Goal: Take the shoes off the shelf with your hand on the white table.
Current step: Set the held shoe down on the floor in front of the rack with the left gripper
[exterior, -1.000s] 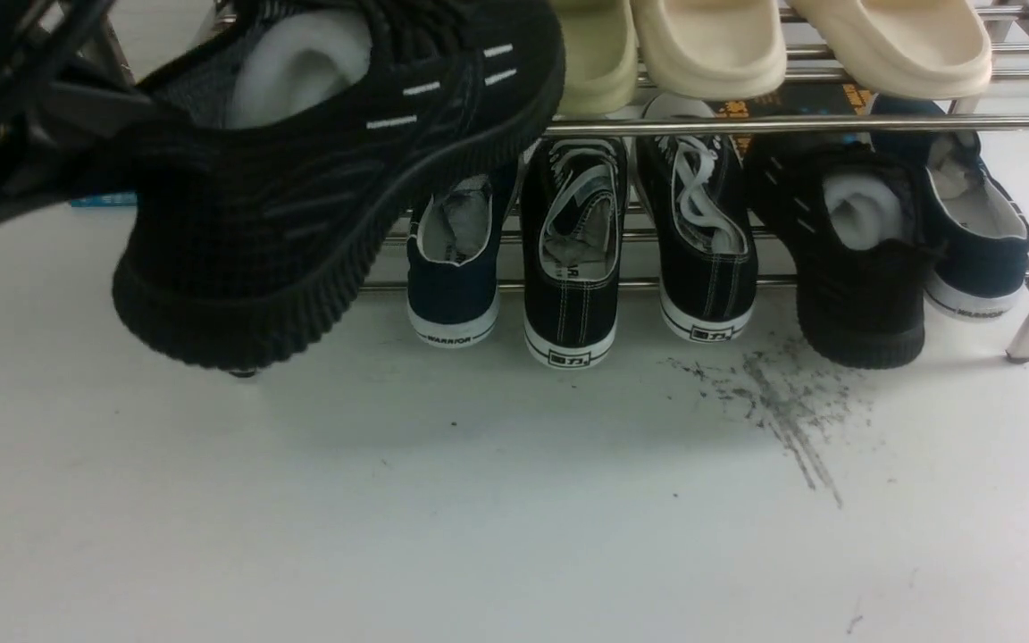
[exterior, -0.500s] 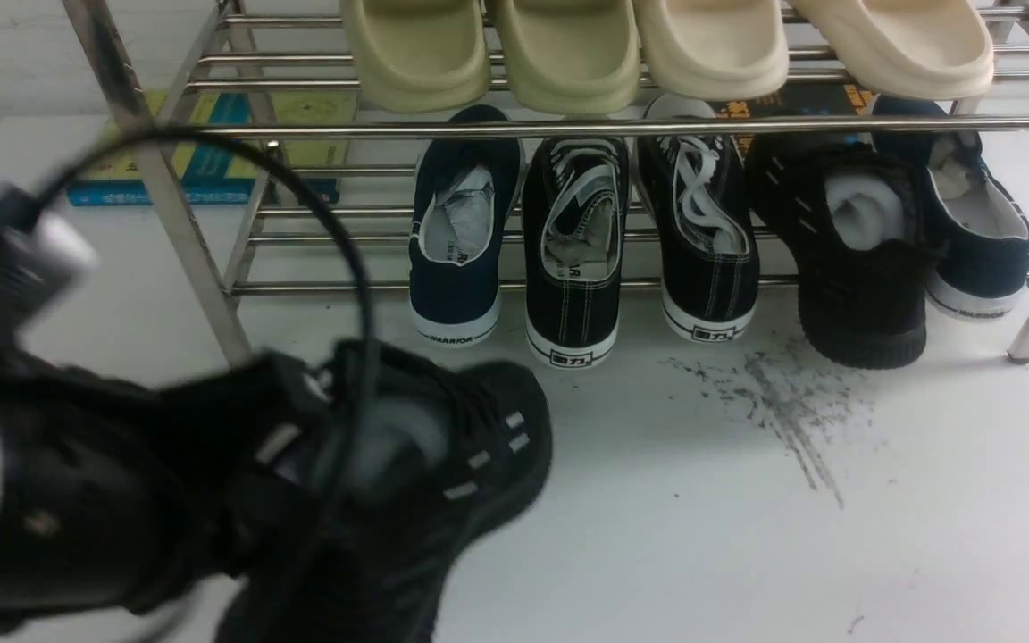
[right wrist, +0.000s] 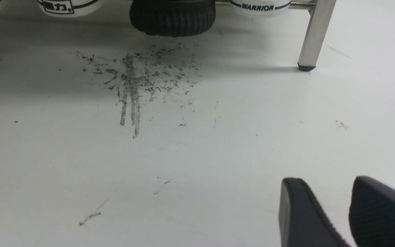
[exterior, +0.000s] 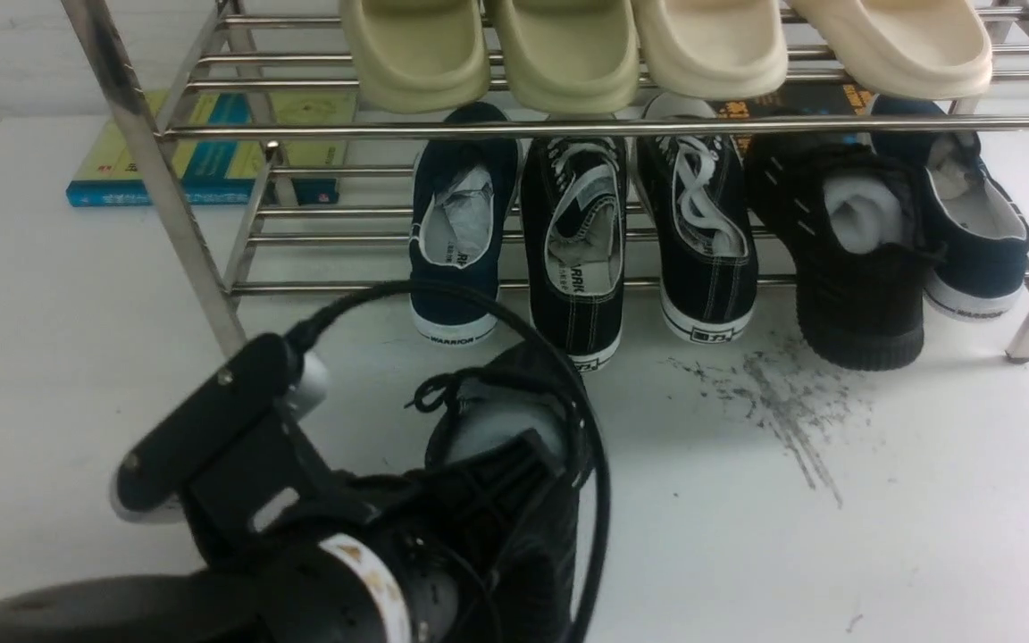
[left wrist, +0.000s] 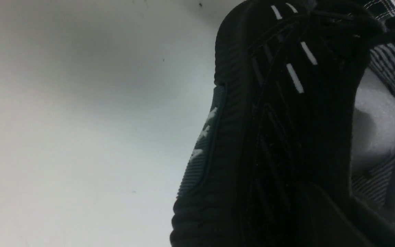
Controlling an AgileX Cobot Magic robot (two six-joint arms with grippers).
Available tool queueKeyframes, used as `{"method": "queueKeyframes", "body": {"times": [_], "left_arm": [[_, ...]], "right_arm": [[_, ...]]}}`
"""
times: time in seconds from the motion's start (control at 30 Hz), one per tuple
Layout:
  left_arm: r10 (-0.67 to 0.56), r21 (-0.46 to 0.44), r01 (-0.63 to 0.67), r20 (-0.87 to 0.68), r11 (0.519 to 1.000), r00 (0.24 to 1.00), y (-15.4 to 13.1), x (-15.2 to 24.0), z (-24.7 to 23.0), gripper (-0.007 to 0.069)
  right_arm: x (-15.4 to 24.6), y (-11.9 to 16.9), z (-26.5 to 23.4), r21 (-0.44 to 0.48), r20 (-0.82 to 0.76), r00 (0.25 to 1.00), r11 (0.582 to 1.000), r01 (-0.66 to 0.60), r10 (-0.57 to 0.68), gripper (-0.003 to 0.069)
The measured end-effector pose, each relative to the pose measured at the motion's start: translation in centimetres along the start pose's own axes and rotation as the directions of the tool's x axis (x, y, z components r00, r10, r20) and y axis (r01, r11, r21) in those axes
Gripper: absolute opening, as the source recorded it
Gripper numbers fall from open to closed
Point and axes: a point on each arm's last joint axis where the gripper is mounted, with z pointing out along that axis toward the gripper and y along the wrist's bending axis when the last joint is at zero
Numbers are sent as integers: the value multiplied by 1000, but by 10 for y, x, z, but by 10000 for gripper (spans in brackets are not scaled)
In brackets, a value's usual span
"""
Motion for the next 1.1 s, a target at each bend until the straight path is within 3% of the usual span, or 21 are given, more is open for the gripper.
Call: {"method": "queueKeyframes", "body": {"times": [0.2,0.67,1.1], "left_arm": [[-15,-34,13,-36,999,999,-1,13,15,25],[-20,14,20,-29,1000,999,-4,9,9,31],[-92,-92,88,-42,992,995,0,33,44,36]], "right_arm": [[0,0,0,0,0,1000,1000,0,0,240],[0,0,0,0,0,1000,1000,0,0,240],[0,0,0,0,0,1000,1000,0,0,240]]}}
